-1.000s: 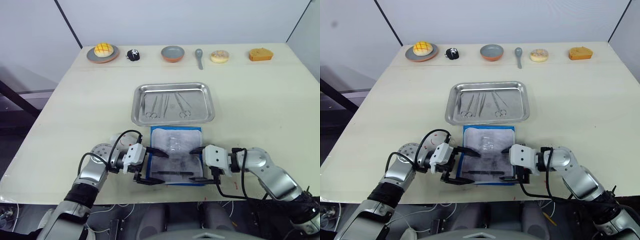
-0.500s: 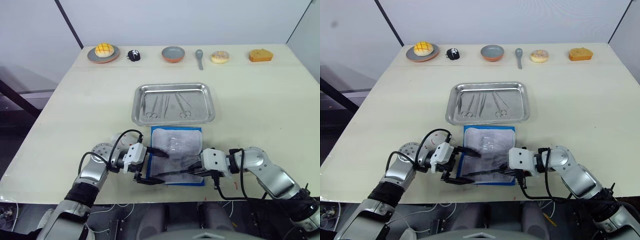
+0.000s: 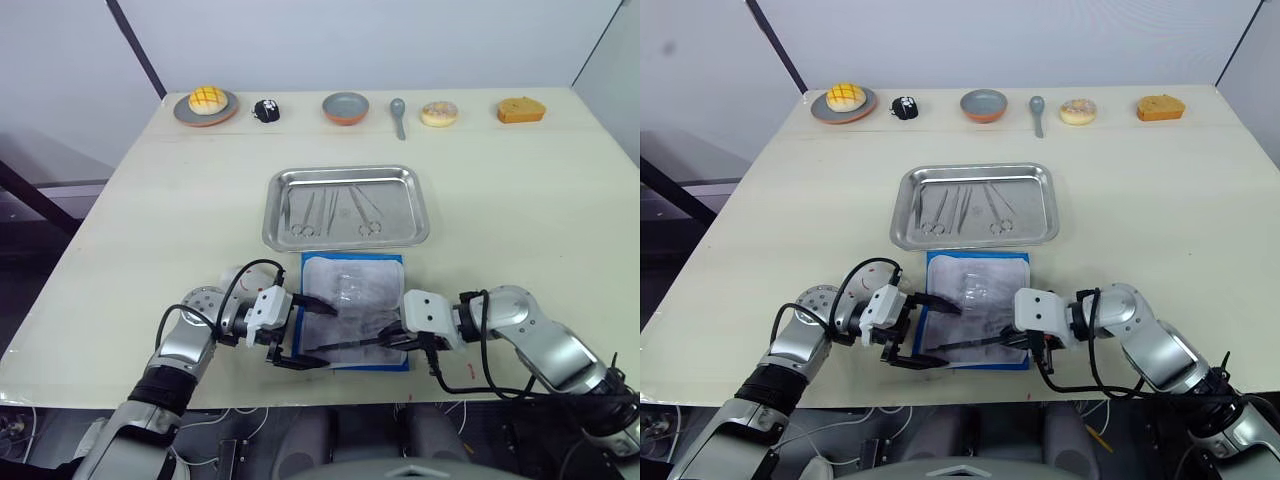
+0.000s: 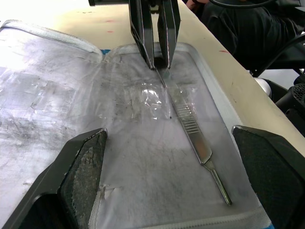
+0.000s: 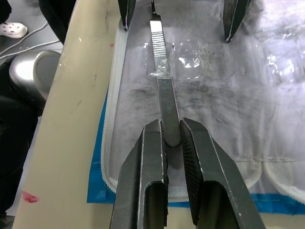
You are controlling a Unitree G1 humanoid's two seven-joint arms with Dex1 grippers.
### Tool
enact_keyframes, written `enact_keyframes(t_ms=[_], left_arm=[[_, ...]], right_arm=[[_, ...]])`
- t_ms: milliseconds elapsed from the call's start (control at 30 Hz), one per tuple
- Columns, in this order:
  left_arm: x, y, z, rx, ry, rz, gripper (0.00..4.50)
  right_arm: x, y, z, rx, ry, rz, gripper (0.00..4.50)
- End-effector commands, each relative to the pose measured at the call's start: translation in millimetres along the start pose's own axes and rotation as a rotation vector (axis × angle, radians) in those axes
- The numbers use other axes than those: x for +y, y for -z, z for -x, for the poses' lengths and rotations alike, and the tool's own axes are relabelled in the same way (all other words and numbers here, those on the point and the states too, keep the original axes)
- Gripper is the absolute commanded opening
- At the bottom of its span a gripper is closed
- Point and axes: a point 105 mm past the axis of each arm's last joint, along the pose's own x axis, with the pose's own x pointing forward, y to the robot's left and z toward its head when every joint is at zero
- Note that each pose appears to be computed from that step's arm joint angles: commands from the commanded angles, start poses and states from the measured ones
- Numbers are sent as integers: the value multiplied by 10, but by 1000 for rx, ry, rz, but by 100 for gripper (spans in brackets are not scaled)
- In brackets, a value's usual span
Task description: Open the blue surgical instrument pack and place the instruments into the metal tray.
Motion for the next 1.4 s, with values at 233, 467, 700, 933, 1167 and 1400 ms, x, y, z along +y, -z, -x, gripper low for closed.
enact_keyframes(t_ms=[233, 467, 700, 933, 1167, 1400], left_arm=[[-154, 253, -25, 71, 38, 111, 450], [-163, 262, -27, 72, 41, 113, 450], [-165, 266, -28, 70, 40, 115, 450], [-173, 272, -30, 71, 41, 116, 450], [-185, 277, -38, 69, 46, 116, 450], [-181, 283, -39, 65, 39, 116, 450]], right_arm=[[-25, -197, 144, -13, 21, 77, 14], [-39, -171, 239, 9, 34, 88, 14], [-45, -143, 344, 24, 43, 88, 14], [-20, -59, 503, 53, 52, 76, 14], [4, 1, 656, 68, 63, 74, 14], [61, 50, 841, 73, 84, 65, 14]])
